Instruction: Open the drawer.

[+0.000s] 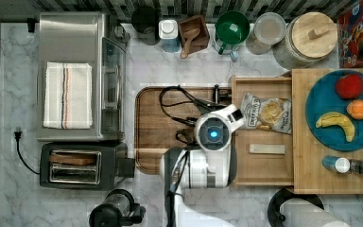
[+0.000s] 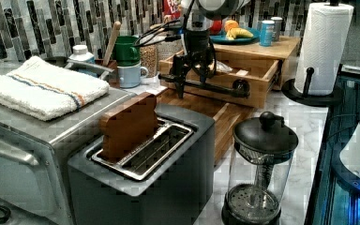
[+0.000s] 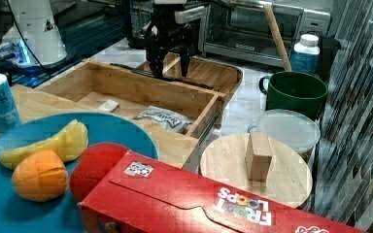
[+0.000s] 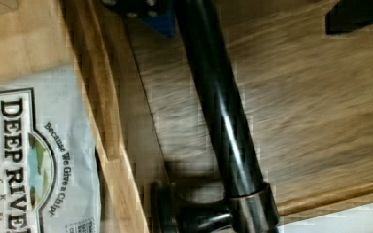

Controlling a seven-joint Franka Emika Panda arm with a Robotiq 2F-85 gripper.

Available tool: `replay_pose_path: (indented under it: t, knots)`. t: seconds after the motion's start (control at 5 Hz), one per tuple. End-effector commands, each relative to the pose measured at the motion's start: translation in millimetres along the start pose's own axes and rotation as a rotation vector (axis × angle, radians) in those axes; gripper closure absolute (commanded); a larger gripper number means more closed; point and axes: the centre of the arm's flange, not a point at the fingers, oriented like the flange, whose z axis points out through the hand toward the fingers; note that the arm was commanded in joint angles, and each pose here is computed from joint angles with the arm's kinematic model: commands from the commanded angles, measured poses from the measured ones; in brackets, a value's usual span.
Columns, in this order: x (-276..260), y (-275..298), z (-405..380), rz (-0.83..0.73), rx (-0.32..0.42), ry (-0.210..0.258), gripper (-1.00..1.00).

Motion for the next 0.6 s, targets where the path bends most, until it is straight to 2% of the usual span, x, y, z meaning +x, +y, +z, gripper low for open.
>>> replay_pose_path:
  t: [0.2,0.4,0.6]
  knots:
    - [-29,-72,0,-0.088,0.023,0.037,-1.0]
    - [-20,-66,-14,-0.078,0.054,0.019,-1.0]
    - [-19,-66,-14,-0.078,0.055,0.02,-1.0]
